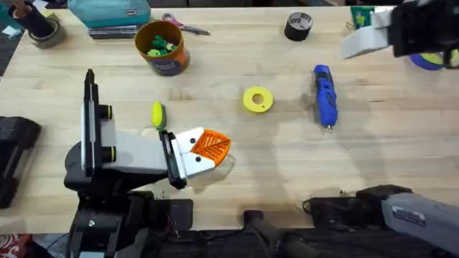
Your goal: Pick up the gripper from the table and insert it into the empty holder that is missing its gripper. Then pick up a screw, insert it into the mounting hole, and use the screwdriver to tighten it. Finally, clean up the table by picking up the vegetable and placing it into the bucket.
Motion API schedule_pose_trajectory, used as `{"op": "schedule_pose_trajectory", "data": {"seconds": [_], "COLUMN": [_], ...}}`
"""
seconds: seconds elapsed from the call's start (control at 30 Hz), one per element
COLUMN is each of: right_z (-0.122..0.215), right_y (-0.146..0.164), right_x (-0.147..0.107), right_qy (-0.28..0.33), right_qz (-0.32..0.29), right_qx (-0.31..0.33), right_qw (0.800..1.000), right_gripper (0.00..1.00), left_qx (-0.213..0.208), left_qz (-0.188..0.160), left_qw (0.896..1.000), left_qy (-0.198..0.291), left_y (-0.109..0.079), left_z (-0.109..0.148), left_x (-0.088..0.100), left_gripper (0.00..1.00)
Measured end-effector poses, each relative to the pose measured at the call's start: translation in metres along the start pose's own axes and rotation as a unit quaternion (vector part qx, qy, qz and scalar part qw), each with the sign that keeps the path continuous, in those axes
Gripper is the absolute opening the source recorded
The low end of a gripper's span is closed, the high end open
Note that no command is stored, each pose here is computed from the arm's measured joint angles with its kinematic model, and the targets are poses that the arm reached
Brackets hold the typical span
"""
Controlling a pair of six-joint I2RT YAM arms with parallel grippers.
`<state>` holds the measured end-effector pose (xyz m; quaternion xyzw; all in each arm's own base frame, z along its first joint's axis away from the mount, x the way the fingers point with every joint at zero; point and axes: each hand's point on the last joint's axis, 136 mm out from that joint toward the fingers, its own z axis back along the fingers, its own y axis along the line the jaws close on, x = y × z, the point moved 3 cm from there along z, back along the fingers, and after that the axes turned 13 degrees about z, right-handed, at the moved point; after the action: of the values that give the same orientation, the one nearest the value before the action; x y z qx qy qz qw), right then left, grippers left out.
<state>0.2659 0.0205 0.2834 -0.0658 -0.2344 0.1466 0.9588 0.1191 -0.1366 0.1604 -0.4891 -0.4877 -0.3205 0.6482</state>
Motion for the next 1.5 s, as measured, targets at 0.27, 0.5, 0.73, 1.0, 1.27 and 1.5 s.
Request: {"op": "schedule_pose_trajectory", "data": {"seconds": [0.27, 0.5, 0.73, 1.0, 1.27, 1.5], "right_z": [-0.052, -0.115, -0.175, -0.191, -0.206, -0.22], "right_y": [-0.009, -0.013, 0.005, 0.01, 0.007, 0.01], "right_x": [0.007, 0.007, -0.021, -0.026, -0.016, -0.023], "right_qy": [0.066, 0.098, 0.118, 0.099, 0.08, 0.101], "right_qz": [-0.055, -0.086, -0.071, -0.025, -0.012, -0.023], "right_qx": [0.013, 0.036, 0.066, 0.076, 0.072, 0.077], "right_qw": [0.996, 0.991, 0.988, 0.992, 0.994, 0.992], "right_gripper": [0.996, 0.996, 0.995, 0.996, 0.996, 0.996], "left_qx": [0.0, 0.0, 0.0, 0.0, 0.0, 0.0], "left_qz": [0.0, 0.0, 0.0, 0.0, 0.0, 0.0], "left_qw": [1.0, 1.0, 1.0, 1.0, 1.0, 1.0], "left_qy": [0.0, 0.0, 0.0, 0.0, 0.0, 0.0], "left_y": [0.0, 0.0, 0.0, 0.0, 0.0, 0.0], "left_z": [0.0, 0.0, 0.0, 0.0, 0.0, 0.0], "left_x": [0.0, 0.0, 0.0, 0.0, 0.0, 0.0], "left_gripper": [0.009, 0.009, 0.009, 0.009, 0.008, 0.008]}}
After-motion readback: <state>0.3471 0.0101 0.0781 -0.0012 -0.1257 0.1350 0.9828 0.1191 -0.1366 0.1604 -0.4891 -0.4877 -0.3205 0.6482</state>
